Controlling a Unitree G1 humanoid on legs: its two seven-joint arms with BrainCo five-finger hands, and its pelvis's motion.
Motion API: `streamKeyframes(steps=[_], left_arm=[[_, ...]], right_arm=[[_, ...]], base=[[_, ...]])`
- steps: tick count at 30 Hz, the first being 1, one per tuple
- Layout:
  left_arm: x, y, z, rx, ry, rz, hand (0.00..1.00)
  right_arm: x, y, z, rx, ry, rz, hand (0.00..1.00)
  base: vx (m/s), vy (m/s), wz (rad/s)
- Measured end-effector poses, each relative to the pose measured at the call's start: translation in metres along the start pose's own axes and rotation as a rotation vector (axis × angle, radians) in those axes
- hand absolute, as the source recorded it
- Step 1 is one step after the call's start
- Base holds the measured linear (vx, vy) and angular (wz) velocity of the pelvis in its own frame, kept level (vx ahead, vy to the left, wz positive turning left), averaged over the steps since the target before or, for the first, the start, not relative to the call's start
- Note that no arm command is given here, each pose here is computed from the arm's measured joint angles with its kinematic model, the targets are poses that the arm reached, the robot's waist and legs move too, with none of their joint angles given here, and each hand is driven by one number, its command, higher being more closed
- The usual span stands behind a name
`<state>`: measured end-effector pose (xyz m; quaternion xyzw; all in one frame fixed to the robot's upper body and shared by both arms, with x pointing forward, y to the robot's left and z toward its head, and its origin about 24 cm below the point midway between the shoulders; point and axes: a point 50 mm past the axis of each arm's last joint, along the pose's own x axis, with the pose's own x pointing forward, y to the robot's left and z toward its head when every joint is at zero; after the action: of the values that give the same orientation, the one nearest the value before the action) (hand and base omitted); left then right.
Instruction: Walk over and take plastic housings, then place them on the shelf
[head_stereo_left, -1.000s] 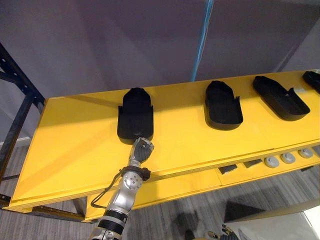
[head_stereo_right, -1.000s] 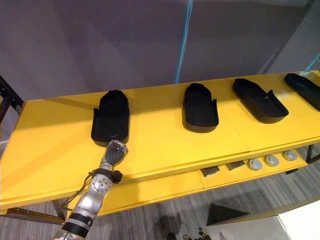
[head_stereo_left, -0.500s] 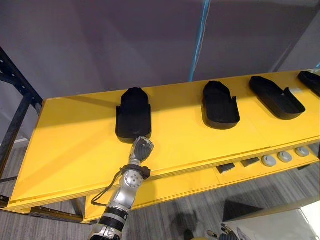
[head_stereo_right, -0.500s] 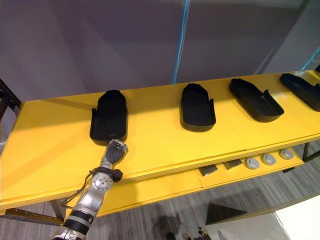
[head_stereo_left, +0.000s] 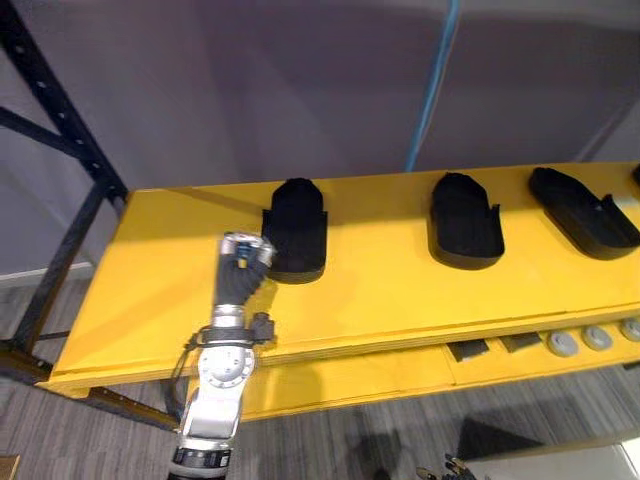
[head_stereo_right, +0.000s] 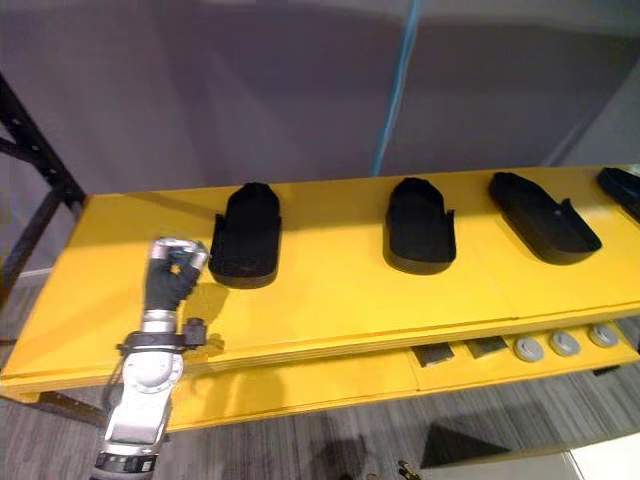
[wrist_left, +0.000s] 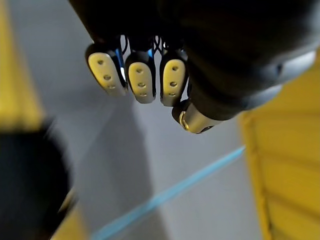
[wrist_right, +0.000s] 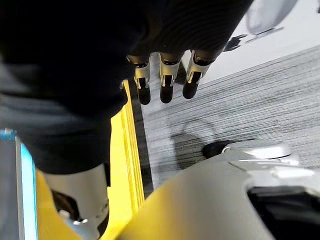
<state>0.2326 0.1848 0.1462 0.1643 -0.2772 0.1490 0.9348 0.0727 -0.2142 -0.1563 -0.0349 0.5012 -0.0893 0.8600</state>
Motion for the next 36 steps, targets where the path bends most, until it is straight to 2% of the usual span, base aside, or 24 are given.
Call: streamKeyframes(steps=[6,9,10,12,14,15,17,23,31,36], left_arm=[[-0.025,0.085,-0.024,0.148,0.13,0.379,1.0],[-0.049,0.105,-0.045,0.183,0.265,0.465,1.0],[-0.065,0.11,-0.059,0.192,0.359,0.481,0.0],[-0.092,0.111,-0.082,0.206,0.536,0.457,0.0],[-0.139,0.11,-0.115,0.228,0.815,0.391,0.0],[-0.144,0.109,-0.118,0.228,0.842,0.38,0.0],[-0.183,0.098,-0.141,0.195,1.062,0.292,0.0],[-0.259,0.067,-0.165,0.113,1.432,0.085,0.0],[-0.288,0.042,-0.168,0.05,1.571,-0.044,0.0],[-0.281,0.031,-0.173,0.037,1.56,-0.095,0.0]], right_arm=[[0.0,-0.003,-0.005,0.008,0.023,-0.011,0.0],[0.0,-0.004,-0.003,0.026,0.016,-0.02,0.0],[0.001,-0.004,0.0,0.026,0.006,-0.02,0.0],[0.001,-0.003,0.006,0.026,-0.023,-0.017,0.0],[0.001,0.002,0.018,0.016,-0.079,-0.005,0.0],[0.001,0.003,0.019,0.016,-0.083,-0.003,0.0],[0.0,0.009,0.024,0.014,-0.107,0.012,0.0],[0.0,0.021,0.025,0.03,-0.108,0.04,0.0],[0.004,0.018,0.024,0.047,-0.075,0.027,0.0],[0.006,0.017,0.023,0.05,-0.063,0.018,0.0]], base=[[0.0,-0.017,0.16],[0.01,-0.017,0.11],[0.0,-0.021,0.14],[-0.02,-0.019,0.1],[-0.04,-0.008,-0.05],[-0.05,0.002,-0.1],[-0.04,0.014,-0.04],[-0.02,0.012,-0.02],[0.02,0.007,-0.06],[0.07,0.011,-0.04]])
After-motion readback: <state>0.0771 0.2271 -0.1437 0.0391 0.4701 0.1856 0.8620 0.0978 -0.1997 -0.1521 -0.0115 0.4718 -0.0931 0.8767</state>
